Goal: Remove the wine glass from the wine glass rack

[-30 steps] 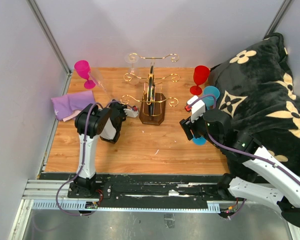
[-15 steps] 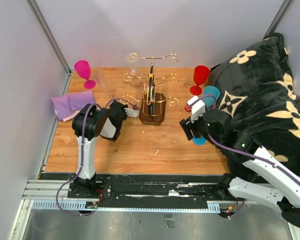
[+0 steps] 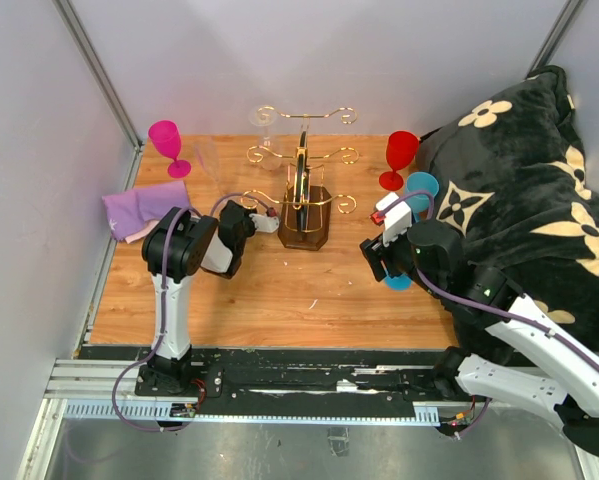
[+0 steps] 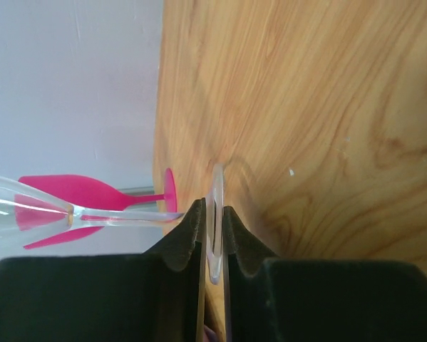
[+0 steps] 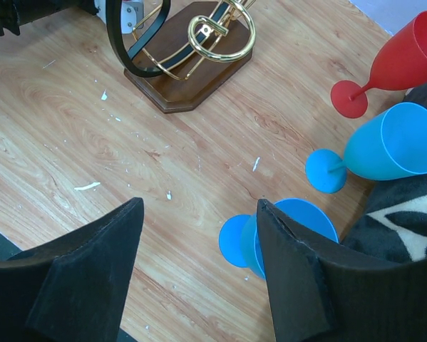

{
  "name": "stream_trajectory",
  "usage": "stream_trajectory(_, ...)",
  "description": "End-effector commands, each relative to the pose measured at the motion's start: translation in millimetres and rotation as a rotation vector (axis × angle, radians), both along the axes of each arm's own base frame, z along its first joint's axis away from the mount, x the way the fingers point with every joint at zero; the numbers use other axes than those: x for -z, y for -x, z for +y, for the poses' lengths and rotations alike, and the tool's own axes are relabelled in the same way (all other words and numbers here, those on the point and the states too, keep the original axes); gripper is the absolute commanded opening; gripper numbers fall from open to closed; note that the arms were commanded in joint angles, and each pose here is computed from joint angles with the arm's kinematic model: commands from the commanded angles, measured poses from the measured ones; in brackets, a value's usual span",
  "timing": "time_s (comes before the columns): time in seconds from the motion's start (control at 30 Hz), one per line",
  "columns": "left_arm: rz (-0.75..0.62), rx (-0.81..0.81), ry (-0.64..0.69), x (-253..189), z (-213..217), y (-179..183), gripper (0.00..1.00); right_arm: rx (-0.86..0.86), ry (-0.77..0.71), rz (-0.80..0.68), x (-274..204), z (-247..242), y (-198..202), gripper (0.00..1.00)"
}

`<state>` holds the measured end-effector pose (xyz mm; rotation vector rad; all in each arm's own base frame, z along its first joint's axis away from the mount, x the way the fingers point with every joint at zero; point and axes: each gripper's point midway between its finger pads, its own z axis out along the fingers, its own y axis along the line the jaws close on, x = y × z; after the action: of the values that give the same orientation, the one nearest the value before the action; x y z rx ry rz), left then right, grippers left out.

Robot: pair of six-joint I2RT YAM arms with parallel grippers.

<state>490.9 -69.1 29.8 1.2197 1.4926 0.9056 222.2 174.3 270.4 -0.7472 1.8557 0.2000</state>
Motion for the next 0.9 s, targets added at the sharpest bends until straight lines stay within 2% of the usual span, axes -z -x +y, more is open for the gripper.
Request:
stream_trajectory(0.0,0.18,0.027,0.015,49.3,-11.0,19.3,0.07,0.022,-0.023,-0.014,-1.6,-3.7,-2.7,0.65)
stream_trajectory(0.13,0.167,0.016,0.014,48.4,-8.8,19.4,0.0,0.022,-0.024,-0.014,-1.4,-3.5,-2.9,0.65)
stream_trajectory(0.4,0.152,-0.002,0.019,46.2,-6.7,19.7,0.01,0.02,-0.022,-0.012,0.2,-3.1,-2.7,0.65)
stream_trajectory(0.63,0.104,-0.065,0.093,26.0,-5.7,22.1,0.0,0.019,-0.024,-0.009,-0.2,-1.9,-3.3,0.65)
stream_trajectory(0.87,0.175,-0.059,0.139,11.2,-18.0,60.0,0.0,0.009,-0.043,0.009,-2.9,4.3,-3.6,0.66)
